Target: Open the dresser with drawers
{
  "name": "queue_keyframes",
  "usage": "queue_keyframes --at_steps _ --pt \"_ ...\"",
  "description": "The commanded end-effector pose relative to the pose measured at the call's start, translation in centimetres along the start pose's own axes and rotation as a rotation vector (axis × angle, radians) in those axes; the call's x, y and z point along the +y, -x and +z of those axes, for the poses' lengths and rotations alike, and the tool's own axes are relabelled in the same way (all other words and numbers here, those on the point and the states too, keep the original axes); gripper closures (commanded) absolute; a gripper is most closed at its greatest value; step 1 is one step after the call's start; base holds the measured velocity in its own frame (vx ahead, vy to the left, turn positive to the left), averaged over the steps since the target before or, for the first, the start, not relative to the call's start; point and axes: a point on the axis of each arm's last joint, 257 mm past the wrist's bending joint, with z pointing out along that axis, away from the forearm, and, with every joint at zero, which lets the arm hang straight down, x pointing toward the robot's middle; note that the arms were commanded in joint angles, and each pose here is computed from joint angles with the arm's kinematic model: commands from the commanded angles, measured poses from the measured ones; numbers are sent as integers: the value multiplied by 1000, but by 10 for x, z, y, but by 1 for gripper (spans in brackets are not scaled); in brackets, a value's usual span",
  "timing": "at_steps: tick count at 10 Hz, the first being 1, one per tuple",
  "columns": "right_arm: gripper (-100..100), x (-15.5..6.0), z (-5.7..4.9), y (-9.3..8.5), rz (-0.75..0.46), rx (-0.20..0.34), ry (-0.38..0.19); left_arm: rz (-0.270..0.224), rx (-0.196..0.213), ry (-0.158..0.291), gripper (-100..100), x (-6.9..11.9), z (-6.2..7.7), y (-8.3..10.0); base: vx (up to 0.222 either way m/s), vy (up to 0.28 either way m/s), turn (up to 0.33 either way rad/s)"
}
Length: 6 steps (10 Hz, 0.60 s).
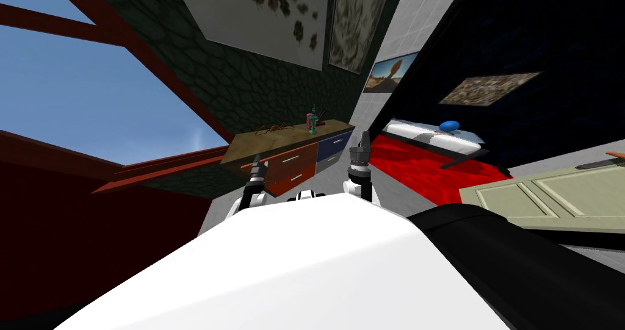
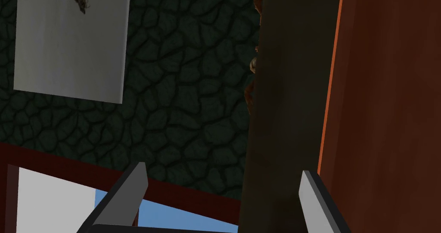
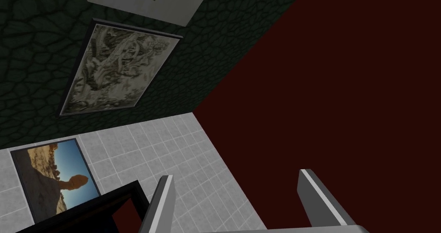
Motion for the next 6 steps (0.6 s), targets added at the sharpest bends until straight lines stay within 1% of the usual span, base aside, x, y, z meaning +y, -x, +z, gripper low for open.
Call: queue_keyframes --at_steps 1,4,5,6 --pt "0 0 0 0 0 0 0 -33 -23 69 -100 31 0 4 68 -157 160" --pt "0 0 0 0 0 0 0 -69 -49 149 -100 64 -2 10 83 -163 179" --pt "0 0 0 0 0 0 0 -69 -49 149 -100 64 -2 10 51 -130 69" --pt "0 0 0 0 0 0 0 -79 -57 175 -100 75 -3 12 54 -111 110"
